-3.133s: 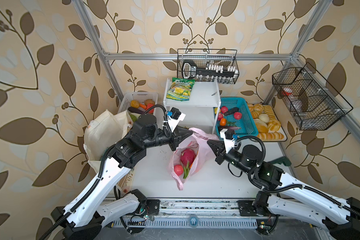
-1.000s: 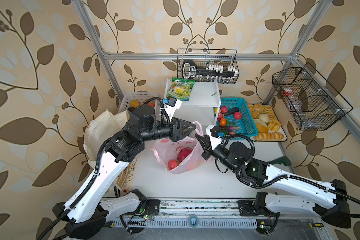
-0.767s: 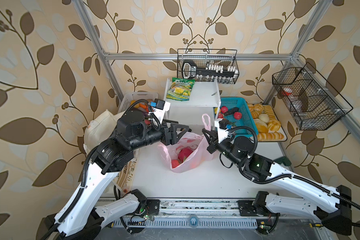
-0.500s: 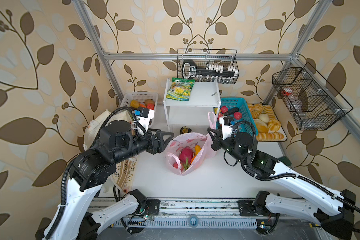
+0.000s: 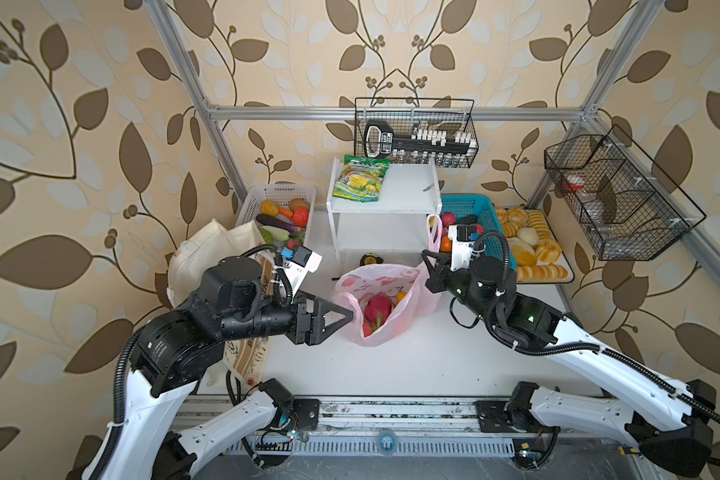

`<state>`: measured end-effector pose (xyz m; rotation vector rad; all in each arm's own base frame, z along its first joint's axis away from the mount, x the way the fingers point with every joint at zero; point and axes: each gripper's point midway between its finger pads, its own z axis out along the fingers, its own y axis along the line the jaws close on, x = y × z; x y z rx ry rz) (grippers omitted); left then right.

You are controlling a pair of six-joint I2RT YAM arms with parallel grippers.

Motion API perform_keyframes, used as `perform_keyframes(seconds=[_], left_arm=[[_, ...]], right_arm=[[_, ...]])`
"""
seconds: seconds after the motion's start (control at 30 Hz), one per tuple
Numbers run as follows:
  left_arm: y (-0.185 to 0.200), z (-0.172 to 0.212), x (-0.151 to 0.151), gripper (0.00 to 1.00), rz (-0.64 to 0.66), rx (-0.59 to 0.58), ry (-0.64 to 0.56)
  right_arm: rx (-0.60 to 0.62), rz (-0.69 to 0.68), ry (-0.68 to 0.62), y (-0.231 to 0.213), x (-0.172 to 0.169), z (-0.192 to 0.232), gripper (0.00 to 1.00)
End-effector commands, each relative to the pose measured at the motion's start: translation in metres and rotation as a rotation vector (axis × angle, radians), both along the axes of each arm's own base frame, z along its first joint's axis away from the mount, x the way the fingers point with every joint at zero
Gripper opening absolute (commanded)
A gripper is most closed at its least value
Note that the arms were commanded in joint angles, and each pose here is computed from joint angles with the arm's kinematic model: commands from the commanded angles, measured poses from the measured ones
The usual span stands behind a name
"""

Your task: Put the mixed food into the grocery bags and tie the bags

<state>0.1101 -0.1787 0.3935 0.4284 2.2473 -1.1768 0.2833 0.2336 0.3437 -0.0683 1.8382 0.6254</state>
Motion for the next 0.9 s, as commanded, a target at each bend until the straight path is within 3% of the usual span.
perform_keyframes(seconds=[0.0,0.1,0.23,0.4,0.47,0.57,0.63,0.73,0.87], left_arm=[[0.005,-0.005,0.016,0.80,0.094,0.011,-0.003],[-0.008,0.005,0.033,0.78,0.131,-0.102,-0.018],[-0.035,0.008,0.036,0.72,0.051,-0.232,0.060],[-0.033,-0.008,0.035,0.79,0.033,-0.140,0.086],[-0.022,-0.024,0.030,0.83,0.049,-0.015,0.122],[0.022,-0.041,0.037,0.91,0.223,0.214,0.096],[0.047,-0.046,0.040,0.92,0.331,0.296,0.087],[0.051,-0.052,0.030,0.93,0.357,0.283,0.161],[0.031,-0.059,0.014,0.95,0.303,0.151,0.287]], right_arm=[[0.032,-0.025,0.002,0.000,0.002,0.010,0.00],[0.030,-0.023,-0.002,0.003,0.000,0.012,0.00],[0.023,-0.038,0.004,0.001,0.001,0.013,0.00],[0.031,-0.048,0.009,0.000,0.002,0.012,0.00],[0.024,-0.054,0.011,-0.001,0.003,0.011,0.00],[0.021,-0.061,0.013,-0.004,0.004,0.009,0.00],[0.022,-0.066,0.019,-0.004,0.005,0.007,0.00],[0.015,-0.081,0.025,-0.006,0.008,0.006,0.00],[0.024,-0.091,0.024,-0.007,0.009,0.006,0.00]])
